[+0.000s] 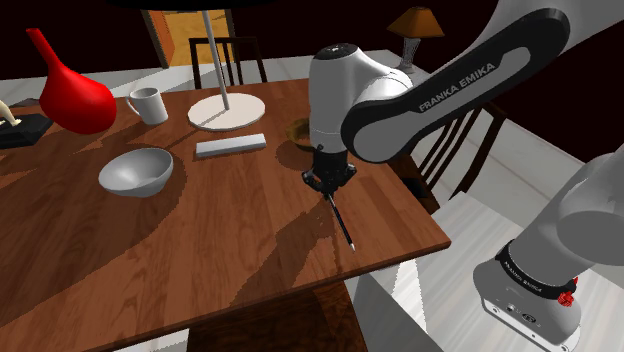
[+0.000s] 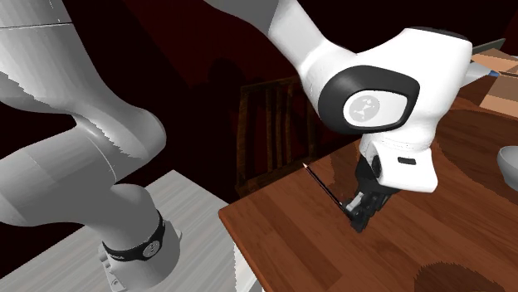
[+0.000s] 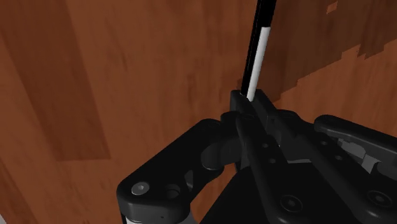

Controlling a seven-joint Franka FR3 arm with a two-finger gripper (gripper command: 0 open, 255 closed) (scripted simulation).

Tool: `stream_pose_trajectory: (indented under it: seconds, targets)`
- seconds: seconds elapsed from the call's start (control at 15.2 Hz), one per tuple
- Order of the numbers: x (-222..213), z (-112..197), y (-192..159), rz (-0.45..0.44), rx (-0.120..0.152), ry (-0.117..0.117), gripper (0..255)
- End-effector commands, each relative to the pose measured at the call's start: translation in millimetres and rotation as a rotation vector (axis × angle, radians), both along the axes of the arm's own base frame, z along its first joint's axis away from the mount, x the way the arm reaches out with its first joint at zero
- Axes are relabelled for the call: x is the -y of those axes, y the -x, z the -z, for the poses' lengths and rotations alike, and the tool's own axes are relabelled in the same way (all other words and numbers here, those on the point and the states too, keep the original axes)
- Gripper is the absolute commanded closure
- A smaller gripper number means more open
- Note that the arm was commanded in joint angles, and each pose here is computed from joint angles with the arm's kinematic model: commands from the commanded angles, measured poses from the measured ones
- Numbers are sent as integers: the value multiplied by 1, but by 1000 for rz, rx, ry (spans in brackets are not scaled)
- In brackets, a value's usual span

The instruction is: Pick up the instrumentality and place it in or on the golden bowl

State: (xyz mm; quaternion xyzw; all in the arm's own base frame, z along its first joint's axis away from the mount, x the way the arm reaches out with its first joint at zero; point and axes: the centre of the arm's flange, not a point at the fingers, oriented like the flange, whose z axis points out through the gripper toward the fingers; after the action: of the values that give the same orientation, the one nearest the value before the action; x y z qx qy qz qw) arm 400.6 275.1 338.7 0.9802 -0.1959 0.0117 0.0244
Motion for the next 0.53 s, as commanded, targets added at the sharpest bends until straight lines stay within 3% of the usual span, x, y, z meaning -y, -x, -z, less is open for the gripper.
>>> stream_pose_trajectory:
  seconds: [0.0, 0.46]
  targets:
    - [1, 2, 1, 1, -5, 3, 255]
    - [1, -23, 0, 1, -5, 3, 255]
